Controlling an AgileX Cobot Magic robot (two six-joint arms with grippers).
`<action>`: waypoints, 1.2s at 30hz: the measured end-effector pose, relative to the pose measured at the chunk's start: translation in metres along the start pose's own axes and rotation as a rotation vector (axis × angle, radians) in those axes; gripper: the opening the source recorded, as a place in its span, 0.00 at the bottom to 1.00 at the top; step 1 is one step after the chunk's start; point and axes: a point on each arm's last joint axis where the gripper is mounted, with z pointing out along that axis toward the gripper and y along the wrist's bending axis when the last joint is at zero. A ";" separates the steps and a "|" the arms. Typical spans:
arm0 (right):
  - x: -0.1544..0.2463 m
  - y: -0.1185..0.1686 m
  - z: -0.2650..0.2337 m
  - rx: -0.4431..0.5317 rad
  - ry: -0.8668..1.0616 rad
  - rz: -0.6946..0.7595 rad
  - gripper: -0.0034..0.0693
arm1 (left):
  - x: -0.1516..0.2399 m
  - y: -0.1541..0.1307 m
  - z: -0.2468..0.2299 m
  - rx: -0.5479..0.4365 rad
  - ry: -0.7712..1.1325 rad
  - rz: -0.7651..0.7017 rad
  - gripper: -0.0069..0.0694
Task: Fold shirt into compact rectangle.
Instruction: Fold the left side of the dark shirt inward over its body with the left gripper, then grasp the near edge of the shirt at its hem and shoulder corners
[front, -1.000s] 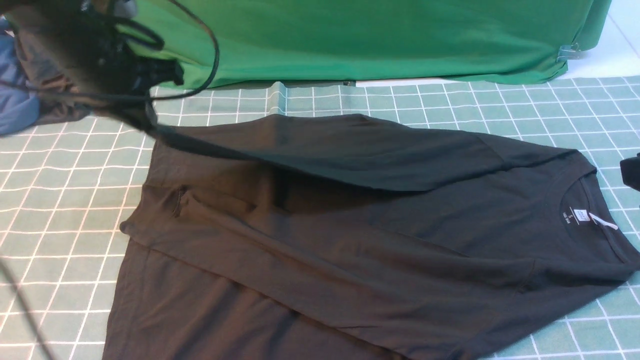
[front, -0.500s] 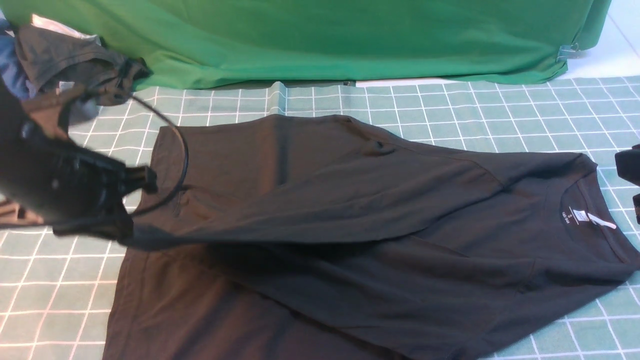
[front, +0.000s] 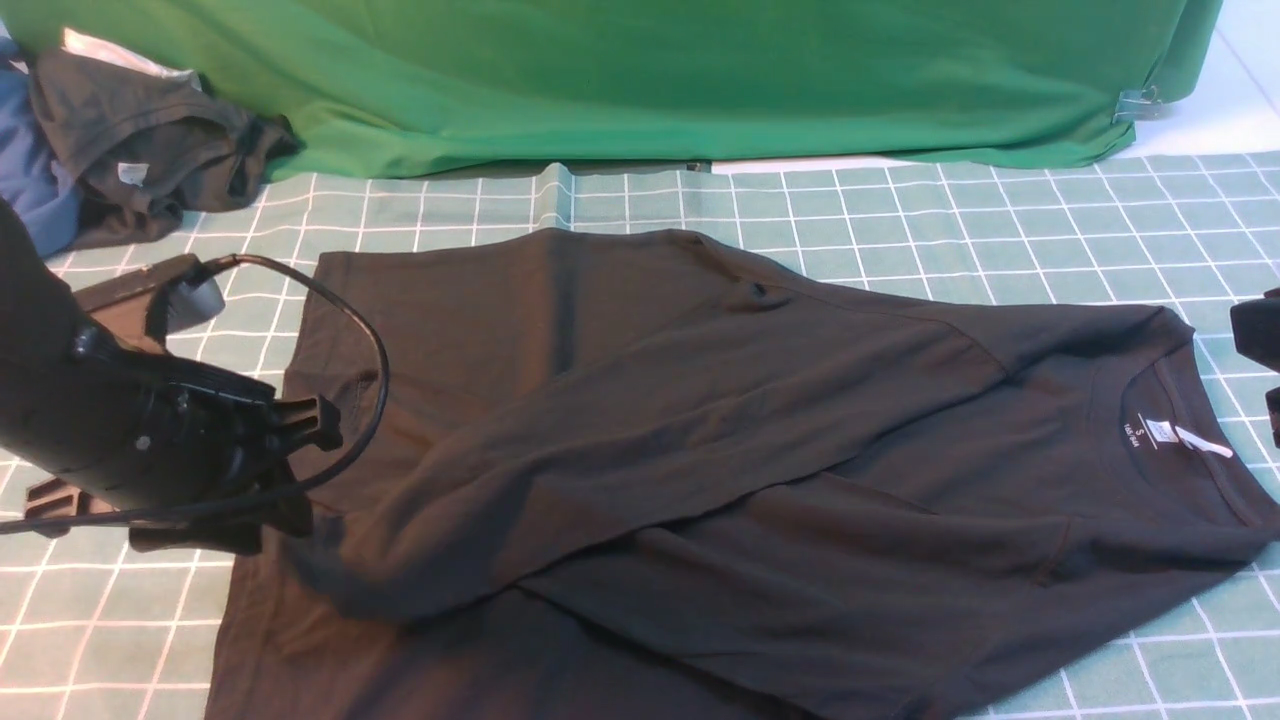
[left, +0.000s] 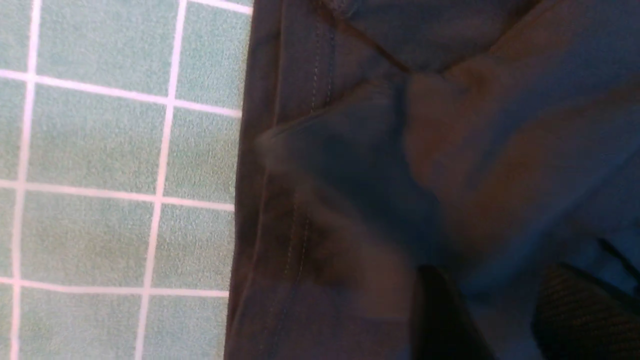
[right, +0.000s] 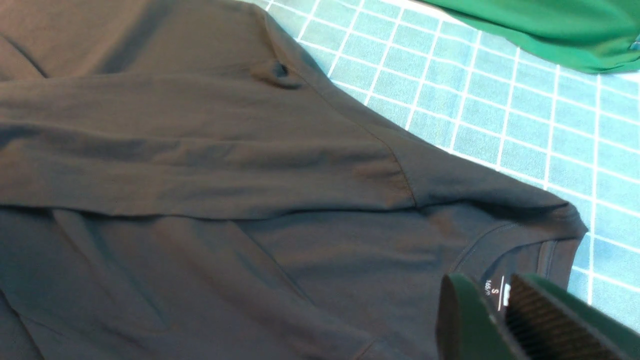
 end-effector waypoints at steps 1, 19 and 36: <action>0.000 0.000 0.000 0.000 0.000 0.000 0.22 | 0.002 0.000 0.000 -0.003 0.018 0.000 0.53; 0.000 0.000 0.000 0.000 -0.004 0.012 0.22 | 0.073 0.034 0.034 -0.134 0.337 0.005 0.85; -0.004 0.000 0.004 0.002 -0.031 0.014 0.23 | 0.086 0.051 0.061 -0.222 0.408 0.056 0.66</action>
